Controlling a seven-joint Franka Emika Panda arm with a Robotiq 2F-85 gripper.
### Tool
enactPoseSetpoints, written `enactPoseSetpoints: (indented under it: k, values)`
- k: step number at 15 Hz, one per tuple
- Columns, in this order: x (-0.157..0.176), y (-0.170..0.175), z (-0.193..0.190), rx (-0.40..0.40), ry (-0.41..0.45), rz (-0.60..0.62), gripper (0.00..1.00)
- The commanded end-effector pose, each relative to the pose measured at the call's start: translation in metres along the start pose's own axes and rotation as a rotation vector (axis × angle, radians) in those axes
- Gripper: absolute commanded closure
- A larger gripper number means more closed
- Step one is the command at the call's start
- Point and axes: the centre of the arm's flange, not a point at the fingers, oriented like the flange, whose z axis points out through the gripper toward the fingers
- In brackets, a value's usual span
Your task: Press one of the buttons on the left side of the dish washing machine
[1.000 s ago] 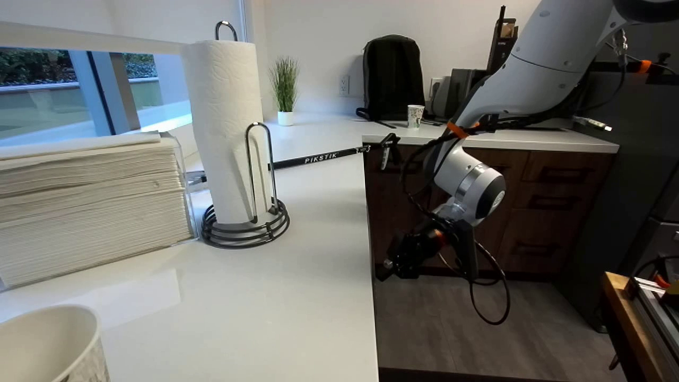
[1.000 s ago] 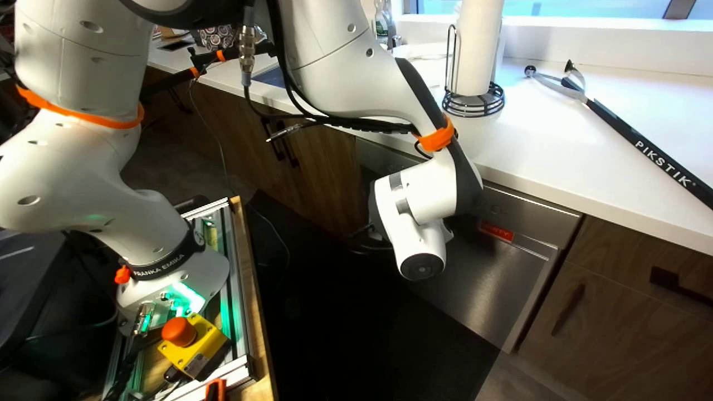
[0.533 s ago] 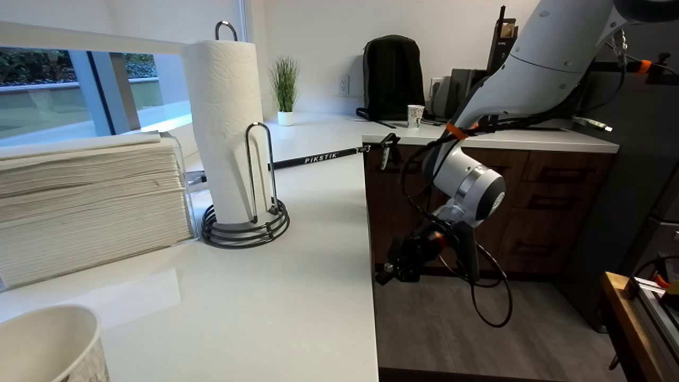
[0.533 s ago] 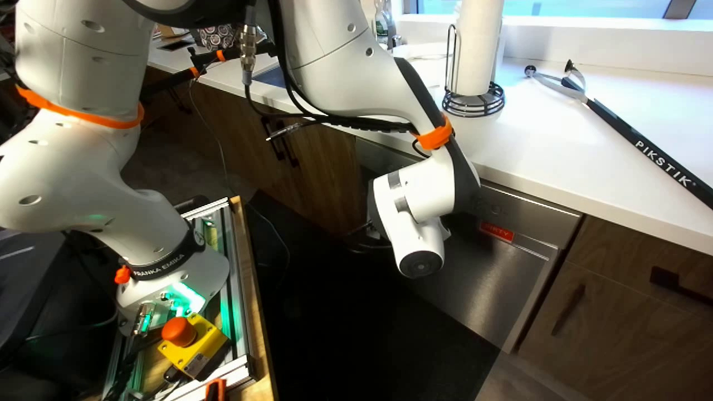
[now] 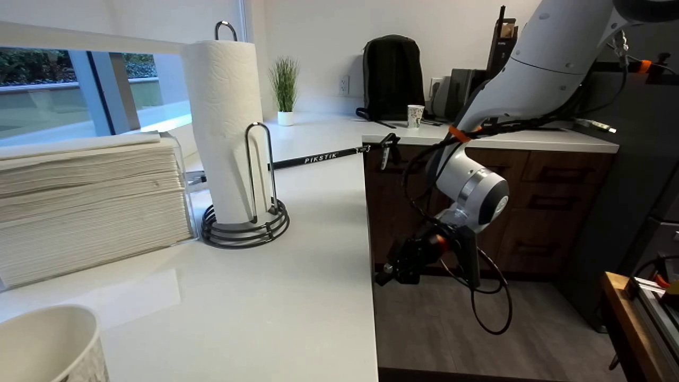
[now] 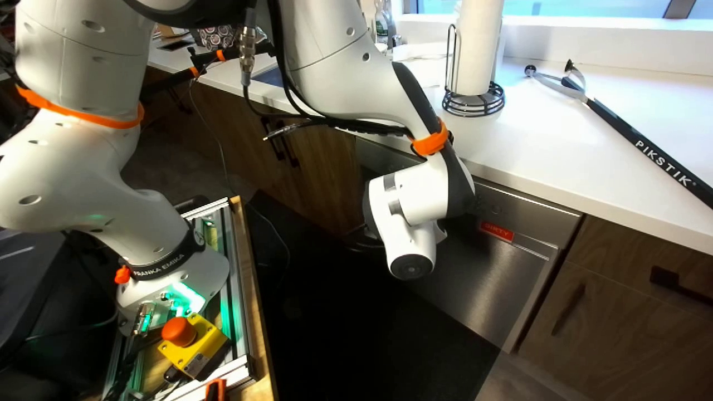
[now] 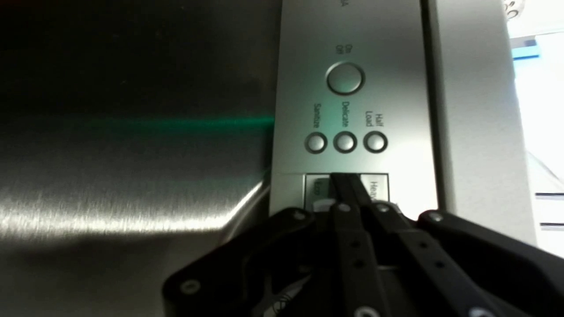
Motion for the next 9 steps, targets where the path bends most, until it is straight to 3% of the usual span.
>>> enactPoseSetpoints:
  k: [1, 5, 9]
  values:
    - [0.014, 0.002, 0.030, 0.085, 0.092, -0.007, 1.00]
    - [0.015, 0.003, 0.041, 0.153, 0.126, 0.036, 1.00]
    - [0.021, 0.005, 0.056, 0.164, 0.140, 0.053, 1.00]
